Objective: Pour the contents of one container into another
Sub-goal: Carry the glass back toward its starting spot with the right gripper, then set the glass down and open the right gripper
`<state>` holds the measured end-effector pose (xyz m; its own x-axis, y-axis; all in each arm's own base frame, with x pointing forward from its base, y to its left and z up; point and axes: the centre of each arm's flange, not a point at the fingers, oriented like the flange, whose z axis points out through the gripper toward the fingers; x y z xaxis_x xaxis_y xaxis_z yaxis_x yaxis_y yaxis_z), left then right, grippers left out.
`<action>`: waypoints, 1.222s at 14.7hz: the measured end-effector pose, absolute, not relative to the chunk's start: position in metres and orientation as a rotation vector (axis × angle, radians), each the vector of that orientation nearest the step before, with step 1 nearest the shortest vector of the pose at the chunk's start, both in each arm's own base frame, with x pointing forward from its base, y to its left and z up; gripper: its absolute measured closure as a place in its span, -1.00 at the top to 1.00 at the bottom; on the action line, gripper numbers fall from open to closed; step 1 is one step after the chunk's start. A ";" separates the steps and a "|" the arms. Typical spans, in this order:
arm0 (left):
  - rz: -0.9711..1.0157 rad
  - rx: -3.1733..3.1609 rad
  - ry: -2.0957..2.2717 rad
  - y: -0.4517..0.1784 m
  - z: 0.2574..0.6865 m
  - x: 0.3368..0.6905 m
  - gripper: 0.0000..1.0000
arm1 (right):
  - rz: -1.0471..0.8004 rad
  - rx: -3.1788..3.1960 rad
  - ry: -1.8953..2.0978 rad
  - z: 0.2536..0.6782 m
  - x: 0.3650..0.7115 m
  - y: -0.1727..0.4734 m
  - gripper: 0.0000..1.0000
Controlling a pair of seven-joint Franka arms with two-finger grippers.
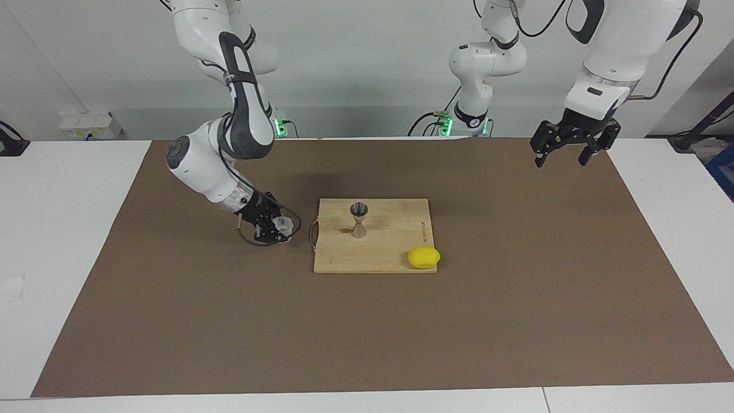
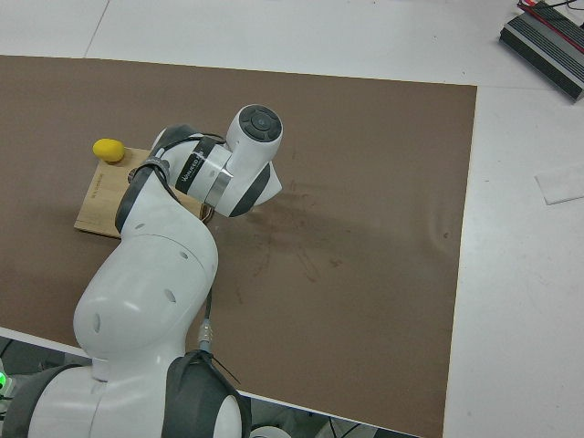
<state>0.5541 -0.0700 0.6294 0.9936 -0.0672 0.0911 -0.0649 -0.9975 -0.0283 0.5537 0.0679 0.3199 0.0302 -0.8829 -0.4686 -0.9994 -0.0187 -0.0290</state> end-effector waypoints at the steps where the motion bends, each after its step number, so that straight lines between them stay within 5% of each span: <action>1: -0.143 -3.111 0.106 -0.071 0.629 0.554 1.00 | 0.467 -1.957 1.910 0.317 0.553 0.056 0.01; 8: -0.138 -3.111 0.112 -0.073 0.628 0.553 1.00 | 0.560 -1.911 1.860 0.290 0.546 -0.017 0.01; 13: -0.133 -3.111 0.112 -0.073 0.628 0.553 1.00 | 0.572 -1.926 1.849 0.284 0.546 -0.013 0.01; 18: -0.129 -3.111 0.111 -0.073 0.627 0.553 1.00 | 0.565 -1.944 1.828 0.285 0.546 -0.012 0.87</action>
<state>0.5531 -0.0726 0.6268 0.9941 -0.0720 0.0817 -0.0698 -0.9971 -0.0288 0.5460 -0.0115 0.2850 0.0575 -0.8317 -0.5522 -0.9983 -0.0554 -0.0205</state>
